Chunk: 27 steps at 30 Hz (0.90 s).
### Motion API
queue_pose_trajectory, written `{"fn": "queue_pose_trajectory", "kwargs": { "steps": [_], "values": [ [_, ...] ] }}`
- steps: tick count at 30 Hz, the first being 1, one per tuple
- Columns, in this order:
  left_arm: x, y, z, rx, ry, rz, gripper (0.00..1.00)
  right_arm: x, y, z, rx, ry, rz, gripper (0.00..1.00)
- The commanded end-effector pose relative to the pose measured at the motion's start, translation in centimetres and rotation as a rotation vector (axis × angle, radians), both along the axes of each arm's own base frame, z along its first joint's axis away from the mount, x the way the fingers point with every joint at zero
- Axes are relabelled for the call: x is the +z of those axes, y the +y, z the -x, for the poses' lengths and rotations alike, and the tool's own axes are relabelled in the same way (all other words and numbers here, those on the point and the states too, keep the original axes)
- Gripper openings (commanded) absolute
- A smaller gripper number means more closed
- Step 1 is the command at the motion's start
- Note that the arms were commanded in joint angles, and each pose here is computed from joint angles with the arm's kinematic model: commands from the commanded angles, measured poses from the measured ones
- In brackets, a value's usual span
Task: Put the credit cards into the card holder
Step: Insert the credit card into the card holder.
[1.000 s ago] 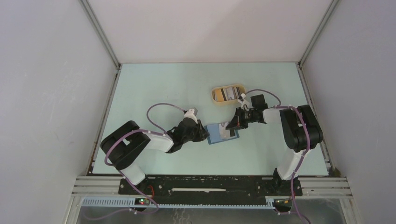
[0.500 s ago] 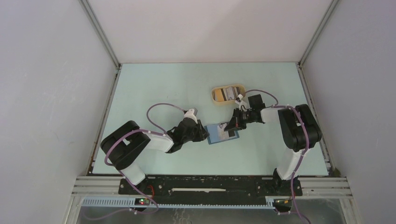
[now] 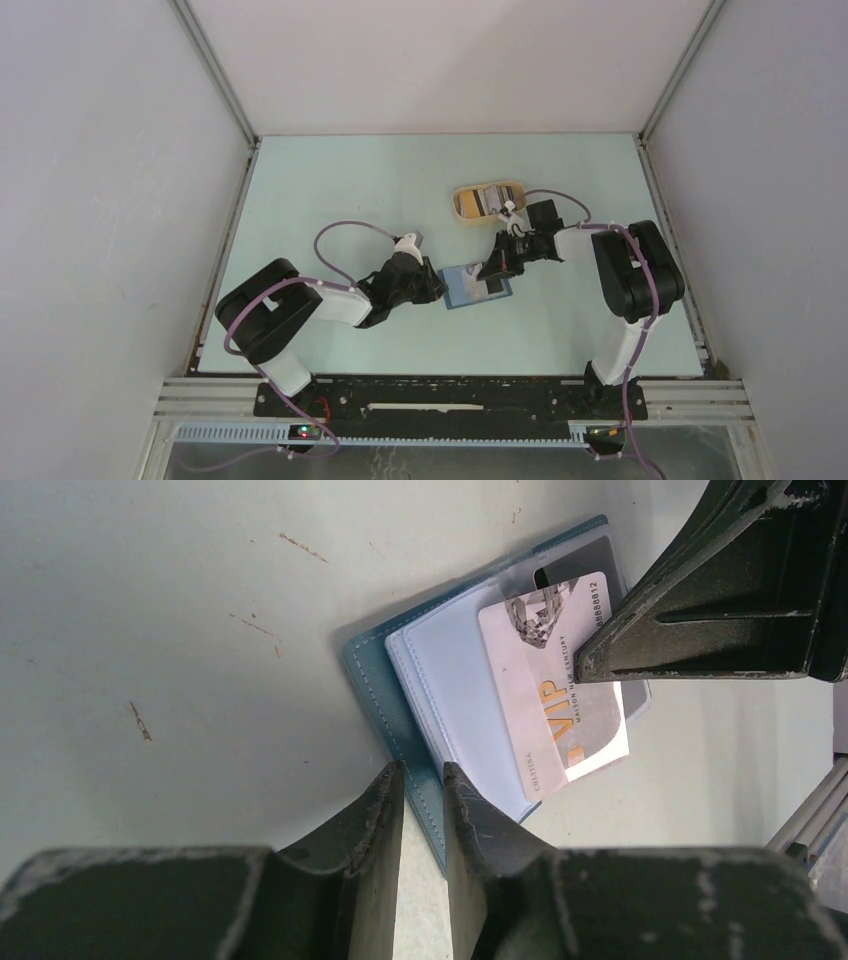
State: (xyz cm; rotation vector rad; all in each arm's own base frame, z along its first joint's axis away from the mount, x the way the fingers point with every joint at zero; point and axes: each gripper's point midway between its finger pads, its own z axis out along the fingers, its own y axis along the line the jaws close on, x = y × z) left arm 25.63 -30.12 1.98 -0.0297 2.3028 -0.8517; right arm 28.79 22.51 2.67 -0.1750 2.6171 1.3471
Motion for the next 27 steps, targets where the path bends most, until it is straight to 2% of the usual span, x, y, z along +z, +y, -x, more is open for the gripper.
{"fn": "queue_pose_trajectory", "kwargs": {
  "steps": [1,12,27],
  "values": [
    [-2.5,1.0,2.2,-0.045,0.065,-0.068,0.26,-1.2,0.5,0.3,0.042,-0.021,0.064,0.00],
    [-2.4,0.9,2.2,-0.046,0.061,-0.064,0.26,-1.2,1.6,0.5,0.081,-0.027,0.074,0.02],
    [-2.3,1.1,2.2,-0.045,0.053,-0.060,0.26,-1.0,1.9,0.3,0.141,-0.086,0.144,0.18]
  ]
}}
